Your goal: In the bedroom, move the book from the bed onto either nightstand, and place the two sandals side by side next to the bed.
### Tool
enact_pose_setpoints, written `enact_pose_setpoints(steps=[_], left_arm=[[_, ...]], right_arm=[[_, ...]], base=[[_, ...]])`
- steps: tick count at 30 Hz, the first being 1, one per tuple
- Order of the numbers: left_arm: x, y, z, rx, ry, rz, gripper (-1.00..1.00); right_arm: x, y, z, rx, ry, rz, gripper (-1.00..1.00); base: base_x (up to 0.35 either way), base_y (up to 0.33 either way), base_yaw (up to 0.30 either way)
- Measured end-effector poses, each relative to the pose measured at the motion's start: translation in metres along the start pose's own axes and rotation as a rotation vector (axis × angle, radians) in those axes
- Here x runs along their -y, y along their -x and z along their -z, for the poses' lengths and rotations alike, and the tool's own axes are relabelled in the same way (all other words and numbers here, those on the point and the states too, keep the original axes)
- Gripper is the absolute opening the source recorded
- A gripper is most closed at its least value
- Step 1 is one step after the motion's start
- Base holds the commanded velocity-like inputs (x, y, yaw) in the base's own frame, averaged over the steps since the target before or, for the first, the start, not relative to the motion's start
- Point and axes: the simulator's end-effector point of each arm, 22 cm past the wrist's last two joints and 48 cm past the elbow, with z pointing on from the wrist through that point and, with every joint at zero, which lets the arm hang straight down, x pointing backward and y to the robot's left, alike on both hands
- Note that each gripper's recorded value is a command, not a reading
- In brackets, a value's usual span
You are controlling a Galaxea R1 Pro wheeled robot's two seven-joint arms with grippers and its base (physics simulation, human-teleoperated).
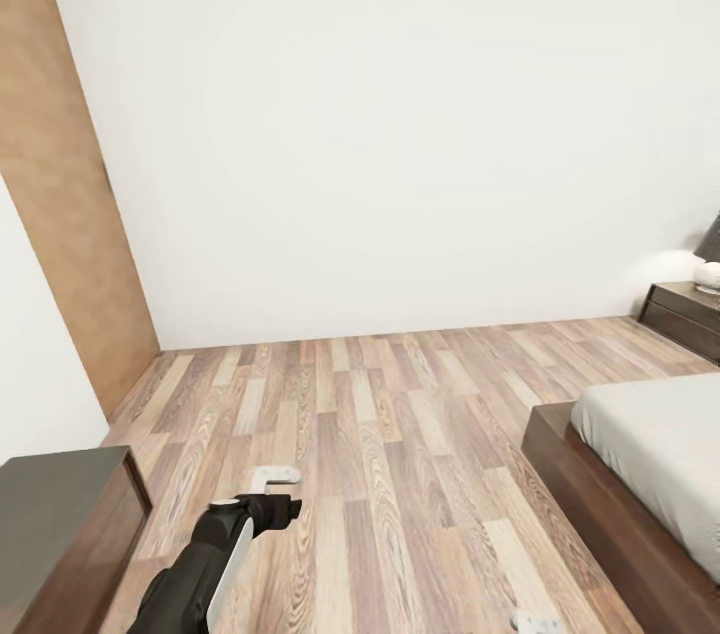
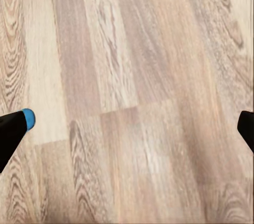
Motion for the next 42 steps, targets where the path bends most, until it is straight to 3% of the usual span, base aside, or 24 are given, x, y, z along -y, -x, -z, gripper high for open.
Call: enact_pose_setpoints(steps=[19, 38, 42], left_arm=[[0.0002, -0.0036, -0.0010, -0.008, -0.001, -0.001, 1.00], [0.0002, -0.0069, -0.0021, -0.015, 0.000, -0.001, 1.00], [0.0003, -0.0066, -0.0022, -0.014, 0.000, -0.001, 1.00]], right_arm=[[-0.0001, 0.0000, 0.0001, 0.000, 0.000, 0.002, 1.00], [-0.0023, -0.0002, -0.0001, -0.001, 0.003, 0.023, 1.00], [-0.0029, 0.0062, 0.0000, 0.026, 0.003, 0.030, 1.00]], base=[[0.037, -0.331, 0.167], [0.228, -0.263, 0.214], [0.261, -0.245, 0.033]])
